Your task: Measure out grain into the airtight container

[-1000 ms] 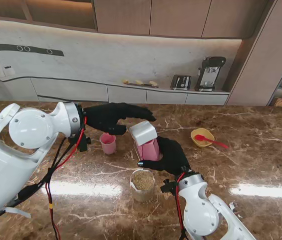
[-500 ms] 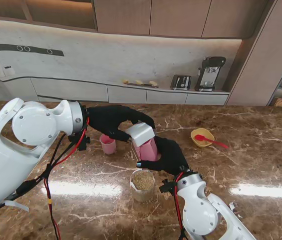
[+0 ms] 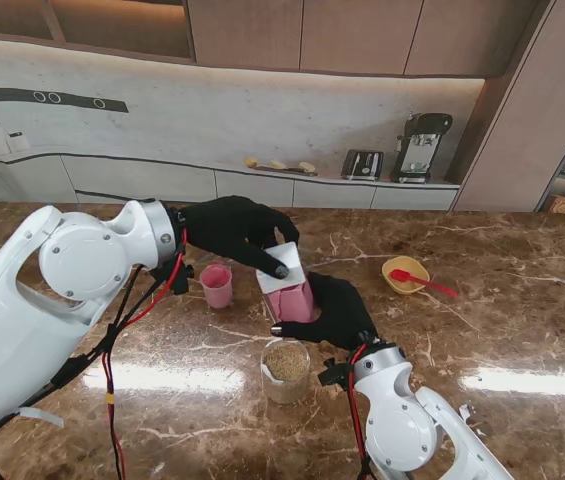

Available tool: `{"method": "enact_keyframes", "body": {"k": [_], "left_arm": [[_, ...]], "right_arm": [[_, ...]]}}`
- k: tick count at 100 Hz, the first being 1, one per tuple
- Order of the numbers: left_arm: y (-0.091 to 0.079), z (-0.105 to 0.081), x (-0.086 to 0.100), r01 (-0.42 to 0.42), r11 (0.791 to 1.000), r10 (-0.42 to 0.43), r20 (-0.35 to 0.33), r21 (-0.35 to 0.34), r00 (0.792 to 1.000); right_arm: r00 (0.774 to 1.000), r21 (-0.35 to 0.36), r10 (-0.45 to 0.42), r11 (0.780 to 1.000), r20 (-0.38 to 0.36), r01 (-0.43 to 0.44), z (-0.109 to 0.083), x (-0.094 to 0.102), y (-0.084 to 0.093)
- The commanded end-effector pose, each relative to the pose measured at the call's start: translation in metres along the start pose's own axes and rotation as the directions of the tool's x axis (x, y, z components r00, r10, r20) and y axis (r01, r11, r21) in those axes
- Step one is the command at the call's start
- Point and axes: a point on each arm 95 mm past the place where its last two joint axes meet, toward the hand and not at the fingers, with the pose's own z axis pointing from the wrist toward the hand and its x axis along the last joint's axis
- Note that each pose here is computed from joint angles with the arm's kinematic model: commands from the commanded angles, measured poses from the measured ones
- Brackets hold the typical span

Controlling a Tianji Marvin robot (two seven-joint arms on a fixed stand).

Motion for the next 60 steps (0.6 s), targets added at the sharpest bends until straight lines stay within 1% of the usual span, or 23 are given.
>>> {"method": "enact_keyframes", "body": {"k": [1, 15, 26, 38, 52, 60], "left_arm": [[0.007, 0.006, 0.003, 0.012, 1.000, -0.012, -0.001, -0.009, 1.000], [0.005, 0.004, -0.001, -0.011, 1.000, 0.011, 0.022, -0.006, 1.000], [0.002, 0.000, -0.005, -0.015, 1.000, 0.014, 0.028, 0.013, 1.000], [-0.003, -0.008, -0.008, -0.014, 0.999, 0.013, 0.023, 0.049, 1.000], [-0.006, -0.016, -0.008, 0.068, 0.997, -0.067, -0.020, 0.043, 0.998], [-0.006, -0.020, -0.005, 0.147, 0.989, -0.147, -0.013, 0.002, 0.989]], "right_arm": [[1.000, 0.008, 0.008, 1.000, 0.004, -0.008, -0.001, 0.001, -0.001], [1.000, 0.007, 0.008, 1.000, 0.007, -0.008, -0.002, 0.000, -0.001], [1.000, 0.005, 0.008, 1.000, 0.010, -0.008, -0.003, -0.001, 0.000], [1.000, 0.002, 0.010, 1.000, 0.012, -0.010, -0.004, -0.002, 0.001], [1.000, -0.003, 0.012, 1.000, 0.012, -0.011, -0.003, -0.002, 0.002], [1.000, -0.003, 0.009, 1.000, 0.011, -0.009, -0.004, -0.002, 0.002]]}}
